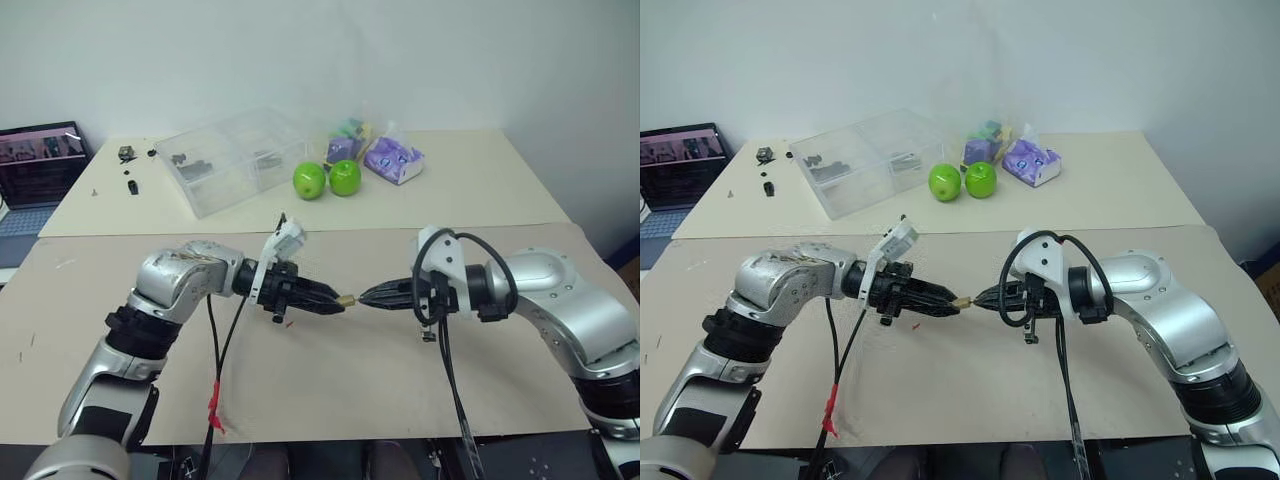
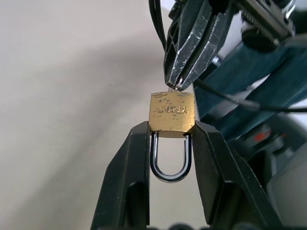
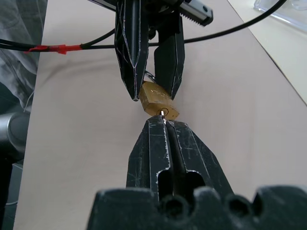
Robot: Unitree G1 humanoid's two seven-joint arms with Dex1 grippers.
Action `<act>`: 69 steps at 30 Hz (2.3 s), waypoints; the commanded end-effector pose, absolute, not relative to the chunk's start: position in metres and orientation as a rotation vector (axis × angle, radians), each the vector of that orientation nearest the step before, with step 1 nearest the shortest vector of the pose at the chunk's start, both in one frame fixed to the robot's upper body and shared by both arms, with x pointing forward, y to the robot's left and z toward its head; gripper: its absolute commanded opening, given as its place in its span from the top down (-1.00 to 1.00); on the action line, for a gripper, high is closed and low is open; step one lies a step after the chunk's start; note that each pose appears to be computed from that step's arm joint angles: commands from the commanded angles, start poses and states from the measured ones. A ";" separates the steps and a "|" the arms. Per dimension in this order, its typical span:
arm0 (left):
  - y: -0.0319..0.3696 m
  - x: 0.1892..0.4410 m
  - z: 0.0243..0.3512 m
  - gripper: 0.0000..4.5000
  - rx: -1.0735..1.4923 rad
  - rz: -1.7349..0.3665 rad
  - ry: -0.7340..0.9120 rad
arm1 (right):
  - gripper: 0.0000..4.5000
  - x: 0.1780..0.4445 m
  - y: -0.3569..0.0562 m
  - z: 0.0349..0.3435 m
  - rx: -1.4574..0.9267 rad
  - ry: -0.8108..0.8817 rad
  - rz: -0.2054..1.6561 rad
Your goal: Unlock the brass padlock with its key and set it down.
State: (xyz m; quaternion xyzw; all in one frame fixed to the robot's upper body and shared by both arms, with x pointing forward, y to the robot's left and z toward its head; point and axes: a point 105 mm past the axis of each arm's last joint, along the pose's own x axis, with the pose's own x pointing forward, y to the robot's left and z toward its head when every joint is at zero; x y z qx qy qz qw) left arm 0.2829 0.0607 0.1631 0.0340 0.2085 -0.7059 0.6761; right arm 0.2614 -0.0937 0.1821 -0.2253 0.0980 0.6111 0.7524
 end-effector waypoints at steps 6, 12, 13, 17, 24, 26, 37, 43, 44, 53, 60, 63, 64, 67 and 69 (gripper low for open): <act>0.054 0.281 0.177 0.64 0.197 -1.637 0.335 | 0.97 0.263 -0.099 0.183 -0.510 0.246 1.309; 0.054 0.286 0.176 0.64 0.248 -1.619 0.287 | 0.97 0.261 -0.103 0.176 -0.471 0.324 1.296; 0.053 0.288 0.177 0.64 0.260 -1.612 0.268 | 0.97 0.261 -0.104 0.174 -0.466 0.337 1.295; 0.052 0.291 0.178 0.64 0.270 -1.600 0.251 | 0.97 0.261 -0.105 0.173 -0.456 0.349 1.286; 0.055 0.288 0.172 0.64 0.250 -1.601 0.289 | 0.97 0.261 -0.104 0.176 -0.534 0.303 1.288; 0.055 0.289 0.171 0.64 0.244 -1.600 0.296 | 0.77 0.258 -0.103 0.177 -0.533 0.303 1.308; 0.056 0.291 0.169 0.64 0.200 -1.583 0.320 | -0.49 0.257 -0.112 0.183 -0.571 0.288 1.293; 0.059 0.289 0.173 0.64 0.056 -1.583 0.403 | -0.49 0.268 -0.110 0.206 -0.638 0.104 1.226; 0.060 0.289 0.173 0.64 0.020 -1.581 0.421 | -0.49 0.269 -0.109 0.208 -0.650 0.084 1.224; 0.060 0.291 0.166 0.64 -0.106 -1.570 0.528 | -0.49 0.260 -0.096 0.198 -0.680 0.099 1.283; 0.047 0.297 0.182 0.64 -0.291 -1.559 0.537 | -0.49 0.257 -0.089 0.192 -0.691 0.105 1.314; 0.046 0.293 0.176 0.64 -0.251 -1.564 0.544 | -0.49 0.256 -0.087 0.189 -0.694 0.114 1.331; 0.046 0.293 0.175 0.64 -0.252 -1.564 0.547 | -0.49 0.256 -0.086 0.189 -0.693 0.113 1.332; 0.046 0.288 0.172 0.64 -0.243 -1.571 0.555 | -0.49 0.258 -0.086 0.193 -0.690 0.098 1.320; 0.046 0.287 0.172 0.64 -0.245 -1.573 0.558 | -0.49 0.260 -0.086 0.194 -0.690 0.094 1.315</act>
